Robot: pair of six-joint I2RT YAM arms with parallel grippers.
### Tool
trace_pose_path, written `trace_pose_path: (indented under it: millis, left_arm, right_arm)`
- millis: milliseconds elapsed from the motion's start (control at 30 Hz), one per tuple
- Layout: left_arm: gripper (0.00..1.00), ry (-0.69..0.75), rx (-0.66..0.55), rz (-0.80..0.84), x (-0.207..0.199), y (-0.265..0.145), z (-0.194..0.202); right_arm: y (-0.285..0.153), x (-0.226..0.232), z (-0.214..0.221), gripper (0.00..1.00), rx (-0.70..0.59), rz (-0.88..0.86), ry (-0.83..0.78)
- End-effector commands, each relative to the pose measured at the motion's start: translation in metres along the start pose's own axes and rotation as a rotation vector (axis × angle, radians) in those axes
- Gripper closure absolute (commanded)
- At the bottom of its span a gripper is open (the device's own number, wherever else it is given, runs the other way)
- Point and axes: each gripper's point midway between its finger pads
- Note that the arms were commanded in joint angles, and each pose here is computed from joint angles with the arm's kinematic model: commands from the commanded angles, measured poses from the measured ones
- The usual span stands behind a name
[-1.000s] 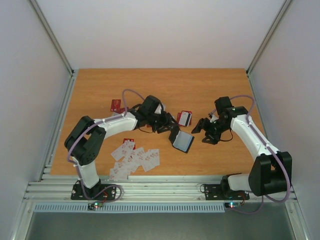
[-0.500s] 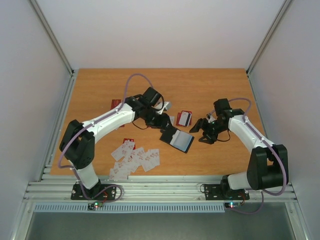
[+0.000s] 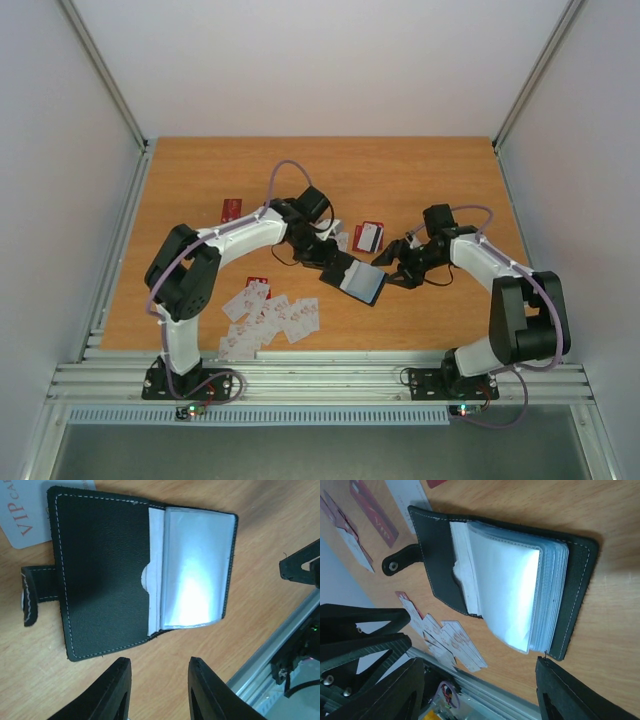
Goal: Put the credit cards into the card holder
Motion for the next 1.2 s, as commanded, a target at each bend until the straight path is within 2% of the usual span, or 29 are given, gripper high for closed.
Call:
trace_pose_path:
  millis: [0,467,1167]
  left_arm:
    - [0.68,0.017,0.040,-0.014,0.007,0.014,0.005]
    - [0.71,0.008,0.095,-0.047,0.023,0.031,0.018]
    - [0.72,-0.003,0.129,-0.017,0.024,0.040,0.027]
  right_arm:
    - [0.010,0.000,-0.006,0.38,0.019,-0.041,0.033]
    - [0.037,-0.017,-0.003,0.42,0.068,0.012,0.056]
    - [0.055,-0.010,-0.004,0.43,0.104,0.038,0.023]
Point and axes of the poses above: each gripper's point midway between its finger pads, its own y axis out along the fingers, its own x axis along the line the jaws close on, z = x × y, and after that the axes turned 4 degrees about y, right-handed
